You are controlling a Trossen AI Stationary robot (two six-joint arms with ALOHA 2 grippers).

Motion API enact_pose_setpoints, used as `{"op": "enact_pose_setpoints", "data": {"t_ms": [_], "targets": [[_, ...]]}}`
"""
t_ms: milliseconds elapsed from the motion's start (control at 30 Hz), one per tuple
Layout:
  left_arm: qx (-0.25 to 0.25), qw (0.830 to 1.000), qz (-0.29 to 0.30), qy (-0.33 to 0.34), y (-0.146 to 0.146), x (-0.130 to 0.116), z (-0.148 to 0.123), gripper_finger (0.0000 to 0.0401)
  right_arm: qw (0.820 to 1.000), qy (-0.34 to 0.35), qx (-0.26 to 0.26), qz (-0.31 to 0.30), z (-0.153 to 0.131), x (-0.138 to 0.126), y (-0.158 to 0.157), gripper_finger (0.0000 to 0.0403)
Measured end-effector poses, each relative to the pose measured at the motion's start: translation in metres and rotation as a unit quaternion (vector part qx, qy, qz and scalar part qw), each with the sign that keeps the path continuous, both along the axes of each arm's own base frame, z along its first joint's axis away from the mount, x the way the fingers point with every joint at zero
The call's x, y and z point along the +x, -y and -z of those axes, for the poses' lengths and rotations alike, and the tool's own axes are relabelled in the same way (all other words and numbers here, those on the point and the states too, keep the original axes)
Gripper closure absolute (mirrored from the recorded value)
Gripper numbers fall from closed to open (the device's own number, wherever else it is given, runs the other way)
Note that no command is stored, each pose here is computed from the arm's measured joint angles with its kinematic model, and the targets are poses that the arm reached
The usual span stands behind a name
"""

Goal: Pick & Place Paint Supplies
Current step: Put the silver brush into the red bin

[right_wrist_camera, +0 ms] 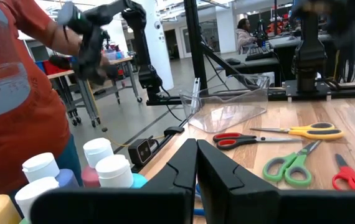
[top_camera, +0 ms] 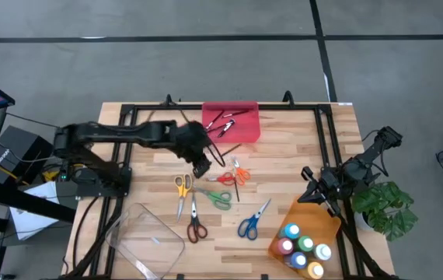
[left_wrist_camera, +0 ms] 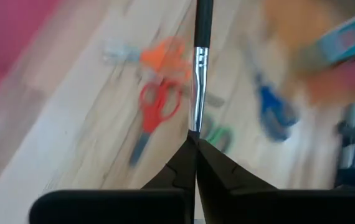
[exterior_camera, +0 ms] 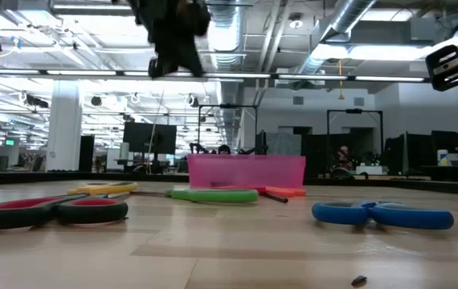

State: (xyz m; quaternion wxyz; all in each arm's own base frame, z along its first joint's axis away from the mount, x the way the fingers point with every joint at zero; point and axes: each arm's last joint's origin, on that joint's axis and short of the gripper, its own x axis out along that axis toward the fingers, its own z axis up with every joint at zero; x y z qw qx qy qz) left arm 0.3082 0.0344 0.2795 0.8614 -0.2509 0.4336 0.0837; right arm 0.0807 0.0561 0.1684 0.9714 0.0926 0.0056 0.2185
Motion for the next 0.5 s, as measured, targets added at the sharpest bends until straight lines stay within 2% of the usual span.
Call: {"op": "enact_pose_setpoints", "data": {"t_ms": [167, 267, 367, 433, 467, 500], "targets": [[0.002, 0.993, -0.013, 0.119, 0.002, -0.02, -0.046, 0.0401, 1.0, 0.0, 0.0, 0.0, 0.0, 0.0, 0.0, 0.0395], [-0.001, 0.981, -0.023, 0.192, 0.004, -0.031, -0.071, 0.0401, 1.0, 0.0, 0.0, 0.0, 0.0, 0.0, 0.0, 0.0395], [0.003, 0.963, -0.022, 0.268, 0.006, -0.043, -0.094, 0.0401, 1.0, 0.001, 0.001, 0.0, 0.0, 0.0, 0.0, 0.0395], [0.008, 0.943, -0.016, 0.333, 0.007, -0.052, -0.114, 0.0401, 1.0, 0.0, 0.0, 0.0, 0.0, 0.0, 0.0, 0.0395], [0.007, 0.94, -0.014, 0.34, 0.008, -0.056, -0.117, 0.0401, 1.0, 0.0, 0.0, 0.0, 0.0, 0.0, 0.0, 0.0395], [0.009, 0.93, -0.011, 0.368, 0.008, -0.057, -0.124, 0.0401, 1.0, 0.001, 0.001, 0.0, 0.0, 0.0, 0.0, 0.0394]]}}
